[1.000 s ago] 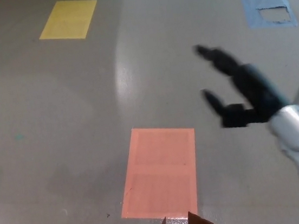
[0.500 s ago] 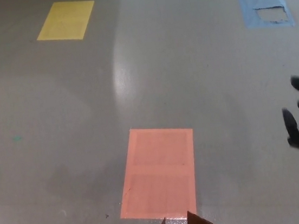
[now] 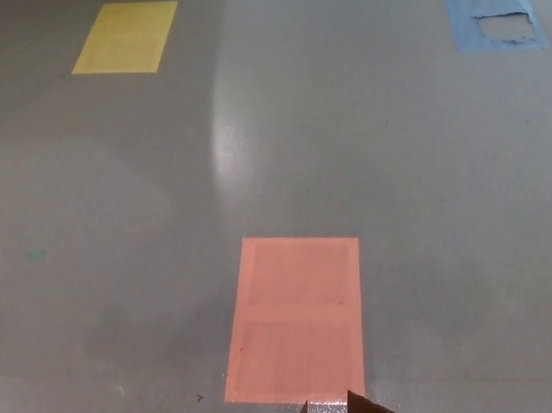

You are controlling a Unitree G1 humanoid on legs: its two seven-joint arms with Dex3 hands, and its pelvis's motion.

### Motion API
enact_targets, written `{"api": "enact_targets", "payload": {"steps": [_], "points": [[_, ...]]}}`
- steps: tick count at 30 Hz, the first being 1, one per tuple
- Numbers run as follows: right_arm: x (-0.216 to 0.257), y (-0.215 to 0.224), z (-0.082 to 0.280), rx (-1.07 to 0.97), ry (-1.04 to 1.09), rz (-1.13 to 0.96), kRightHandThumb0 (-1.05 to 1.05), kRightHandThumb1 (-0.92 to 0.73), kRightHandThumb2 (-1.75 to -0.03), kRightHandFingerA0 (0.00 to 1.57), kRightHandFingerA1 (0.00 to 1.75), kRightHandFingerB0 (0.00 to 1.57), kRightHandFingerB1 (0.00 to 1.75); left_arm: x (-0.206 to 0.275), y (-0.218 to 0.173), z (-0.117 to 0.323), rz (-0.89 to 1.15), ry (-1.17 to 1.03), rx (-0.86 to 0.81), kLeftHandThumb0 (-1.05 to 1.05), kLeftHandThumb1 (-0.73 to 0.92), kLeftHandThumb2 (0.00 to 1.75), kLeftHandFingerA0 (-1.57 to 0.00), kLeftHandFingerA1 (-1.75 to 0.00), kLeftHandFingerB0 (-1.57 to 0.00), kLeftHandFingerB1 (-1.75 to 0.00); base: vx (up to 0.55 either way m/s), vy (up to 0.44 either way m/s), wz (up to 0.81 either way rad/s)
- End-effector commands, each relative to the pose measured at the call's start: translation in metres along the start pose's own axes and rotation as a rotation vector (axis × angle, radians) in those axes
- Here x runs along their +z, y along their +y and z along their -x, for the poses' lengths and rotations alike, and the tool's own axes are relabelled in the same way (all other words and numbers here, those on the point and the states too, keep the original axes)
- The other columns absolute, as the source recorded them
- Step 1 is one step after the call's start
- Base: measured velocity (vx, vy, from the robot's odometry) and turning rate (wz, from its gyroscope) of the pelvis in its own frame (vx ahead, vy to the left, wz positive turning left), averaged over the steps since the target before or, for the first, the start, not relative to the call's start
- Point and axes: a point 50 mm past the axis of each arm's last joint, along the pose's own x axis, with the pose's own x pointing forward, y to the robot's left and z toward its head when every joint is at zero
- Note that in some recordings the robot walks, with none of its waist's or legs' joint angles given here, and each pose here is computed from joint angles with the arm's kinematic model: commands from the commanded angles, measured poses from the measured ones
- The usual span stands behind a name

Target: An air pump is kept on top of a storage box on the floor and the robot uses its right hand to press down on the handle of the pump to compress it

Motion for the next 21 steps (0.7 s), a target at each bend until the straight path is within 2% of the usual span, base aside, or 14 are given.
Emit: {"api": "enact_targets", "payload": {"steps": [1, 7, 8, 9, 10, 13, 14, 15, 17, 21], "points": [[-0.029, -0.014, 0.004, -0.032, 0.134, 0.048, -0.74, -0.73, -1.00, 0.08, 0.36, 0.08, 0.30, -0.007, 0.003, 0.003, 0.010, 0.012, 0.001, -0.62, 0.71, 0.62, -0.26, -0.32, -0.25, -0.29, 0.00, 0.000, 0.00], [-0.016, -0.017, 0.000, -0.006, 0.108, 0.129, -0.74, -0.77, -1.03, 0.08, 0.34, 0.07, 0.26, -0.002, 0.003, 0.001, 0.008, 0.001, 0.011, -0.60, 0.72, 0.61, -0.29, -0.32, -0.25, -0.29, 0.00, 0.000, 0.00], [-0.014, -0.017, 0.000, -0.003, 0.104, 0.136, -0.66, -0.92, -0.70, 0.11, 0.26, 0.08, 0.21, -0.001, 0.004, 0.001, 0.006, 0.001, 0.015, -0.61, 0.72, 0.61, -0.28, -0.32, -0.26, -0.29, 0.00, 0.000, 0.00], [-0.014, -0.016, -0.001, -0.003, 0.103, 0.140, -0.66, -0.92, -0.70, 0.11, 0.26, 0.08, 0.21, -0.001, 0.004, 0.001, 0.005, 0.001, 0.016, -0.61, 0.72, 0.61, -0.28, -0.32, -0.26, -0.29, 0.00, 0.000, 0.00], [-0.014, -0.015, 0.000, 0.006, 0.104, 0.148, -0.67, -0.75, -1.04, 0.05, 0.39, 0.04, 0.29, -0.003, 0.004, 0.002, -0.001, 0.005, 0.016, -0.61, 0.72, 0.61, -0.28, -0.32, -0.25, -0.29, 0.00, 0.000, 0.00], [-0.014, -0.014, -0.001, 0.012, 0.107, 0.153, -0.67, -0.75, -1.04, 0.05, 0.40, 0.04, 0.29, -0.003, 0.004, 0.002, -0.002, 0.003, 0.016, -0.61, 0.72, 0.61, -0.28, -0.33, -0.25, -0.29, 0.00, 0.000, 0.00], [-0.018, -0.014, 0.001, 0.010, 0.113, 0.161, -0.70, -0.74, -1.02, 0.11, 0.43, 0.02, 0.30, -0.006, 0.002, 0.002, 0.004, 0.012, 0.010, -0.63, 0.71, 0.61, -0.27, -0.32, -0.24, -0.29, 0.00, 0.000, 0.00], [-0.019, -0.014, 0.001, 0.012, 0.115, 0.167, -0.68, -0.74, -1.04, 0.05, 0.39, 0.04, 0.30, -0.007, 0.001, 0.002, 0.005, 0.017, 0.009, -0.62, 0.72, 0.61, -0.26, -0.32, -0.24, -0.29, 0.00, 0.000, 0.00], [-0.019, -0.015, 0.001, 0.020, 0.118, 0.175, -0.74, -0.79, -1.04, 0.07, 0.33, 0.07, 0.24, -0.007, 0.001, 0.002, 0.005, 0.018, 0.012, -0.62, 0.72, 0.61, -0.26, -0.32, -0.24, -0.29, 0.00, 0.000, 0.00], [-0.018, -0.016, 0.001, 0.021, 0.111, 0.185, -0.74, -0.78, -1.04, 0.08, 0.36, 0.07, 0.26, -0.005, 0.001, 0.002, 0.001, 0.013, 0.011, -0.62, 0.72, 0.62, -0.25, -0.32, -0.25, -0.29, 0.00, 0.000, 0.00]]}}
